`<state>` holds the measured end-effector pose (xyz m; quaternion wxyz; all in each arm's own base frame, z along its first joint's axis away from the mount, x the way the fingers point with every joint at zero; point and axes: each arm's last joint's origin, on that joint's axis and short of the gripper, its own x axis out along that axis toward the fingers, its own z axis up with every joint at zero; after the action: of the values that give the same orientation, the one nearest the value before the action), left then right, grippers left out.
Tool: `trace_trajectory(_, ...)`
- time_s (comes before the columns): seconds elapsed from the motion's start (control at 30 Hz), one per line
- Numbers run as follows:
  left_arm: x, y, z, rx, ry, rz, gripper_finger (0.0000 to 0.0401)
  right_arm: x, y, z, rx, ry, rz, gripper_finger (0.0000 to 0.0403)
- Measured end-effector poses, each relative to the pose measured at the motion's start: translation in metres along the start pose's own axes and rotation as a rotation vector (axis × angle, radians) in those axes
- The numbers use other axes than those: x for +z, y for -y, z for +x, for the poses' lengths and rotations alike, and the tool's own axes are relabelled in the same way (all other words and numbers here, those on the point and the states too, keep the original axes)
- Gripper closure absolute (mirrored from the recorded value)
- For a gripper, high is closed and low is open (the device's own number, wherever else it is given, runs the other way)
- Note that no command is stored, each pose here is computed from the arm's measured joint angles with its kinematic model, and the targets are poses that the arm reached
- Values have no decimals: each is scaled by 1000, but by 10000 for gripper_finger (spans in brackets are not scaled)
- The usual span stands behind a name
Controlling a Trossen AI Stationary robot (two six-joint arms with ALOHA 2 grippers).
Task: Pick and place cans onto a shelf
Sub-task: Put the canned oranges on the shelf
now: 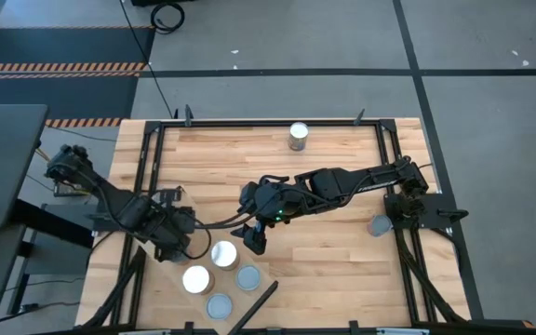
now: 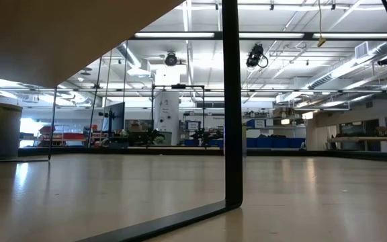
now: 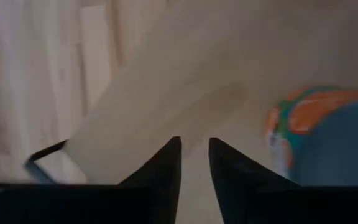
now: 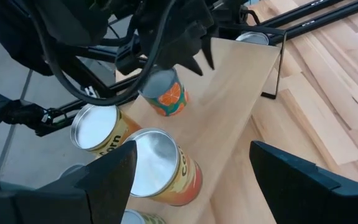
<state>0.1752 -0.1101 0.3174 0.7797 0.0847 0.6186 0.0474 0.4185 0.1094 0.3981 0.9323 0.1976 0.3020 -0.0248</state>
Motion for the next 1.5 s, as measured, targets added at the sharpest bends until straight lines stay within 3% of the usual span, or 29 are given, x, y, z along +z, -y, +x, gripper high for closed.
trace_trajectory(0.6,2,5,0,-136,-30,12,328,4,7,1,-5,-2,3,85)
trace_trajectory(1.5,3,8,-1,-191,-33,-11,328,3,6,1,1,-5,2,85)
